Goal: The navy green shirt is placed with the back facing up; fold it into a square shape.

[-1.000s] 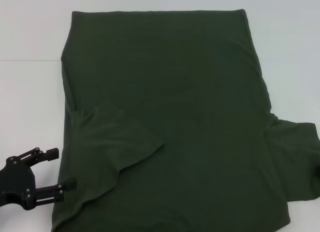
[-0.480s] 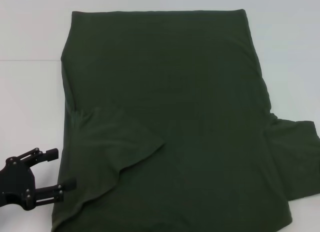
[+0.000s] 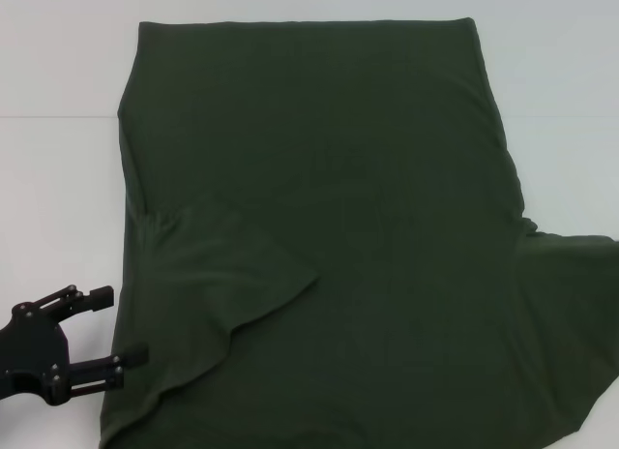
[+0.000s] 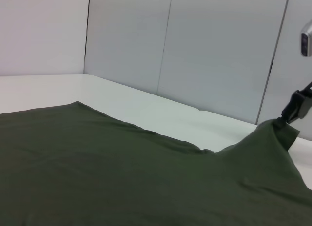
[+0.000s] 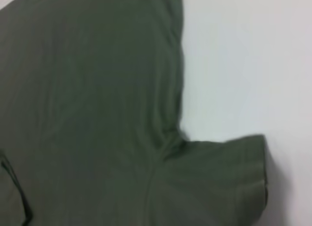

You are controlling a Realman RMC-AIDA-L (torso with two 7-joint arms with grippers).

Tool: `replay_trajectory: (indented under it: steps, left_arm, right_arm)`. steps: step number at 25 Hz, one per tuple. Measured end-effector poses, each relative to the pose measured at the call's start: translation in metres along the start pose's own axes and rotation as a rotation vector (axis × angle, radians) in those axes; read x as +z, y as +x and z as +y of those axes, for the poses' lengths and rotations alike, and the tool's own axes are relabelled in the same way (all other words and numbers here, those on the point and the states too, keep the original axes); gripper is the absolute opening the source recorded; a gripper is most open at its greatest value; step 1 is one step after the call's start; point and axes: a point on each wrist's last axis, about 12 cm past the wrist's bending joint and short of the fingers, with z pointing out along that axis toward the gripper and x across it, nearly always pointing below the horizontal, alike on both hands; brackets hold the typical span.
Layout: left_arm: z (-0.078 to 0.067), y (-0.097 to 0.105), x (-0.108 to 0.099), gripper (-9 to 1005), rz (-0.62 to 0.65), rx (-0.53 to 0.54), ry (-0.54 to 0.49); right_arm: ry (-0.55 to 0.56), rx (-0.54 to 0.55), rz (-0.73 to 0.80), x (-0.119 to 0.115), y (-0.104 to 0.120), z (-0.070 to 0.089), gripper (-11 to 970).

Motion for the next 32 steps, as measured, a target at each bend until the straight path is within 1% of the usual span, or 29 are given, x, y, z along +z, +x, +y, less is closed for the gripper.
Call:
replay_trajectory:
  steps: [7, 10, 15, 19, 23, 27, 32]
  left_arm:
    - [0.0, 0.0, 0.0, 906, 0.0, -0.003, 0.001]
    - [0.0, 0.0, 0.001, 907, -0.001, -0.003, 0.001]
    - [0.0, 0.0, 0.001, 908, -0.001, -0.003, 0.002]
    - [0.0, 0.0, 0.0, 907, 0.0, -0.004, 0.0]
    - [0.0, 0.0, 0.0, 907, 0.0, -0.004, 0.0]
    - [0.0, 0.0, 0.0, 907, 0.0, -0.004, -0.001]
    - [0.0, 0.001, 0.0, 907, 0.0, -0.006, 0.0]
  right_arm:
    - [-0.028, -0.057, 0.008, 0.009, -0.011, 0.017, 34]
    - [-0.048, -0.09, 0.021, 0.016, -0.015, 0.029, 37]
    - [-0.088, -0.169, 0.057, 0.035, -0.023, 0.06, 43]
    - [-0.087, -0.249, 0.107, 0.056, -0.027, 0.087, 47]
    - [-0.091, -0.293, 0.145, 0.074, -0.027, 0.104, 51]
    - [-0.097, -0.325, 0.166, 0.084, -0.026, 0.115, 55]
    - [-0.102, -0.327, 0.155, 0.088, -0.027, 0.119, 60]
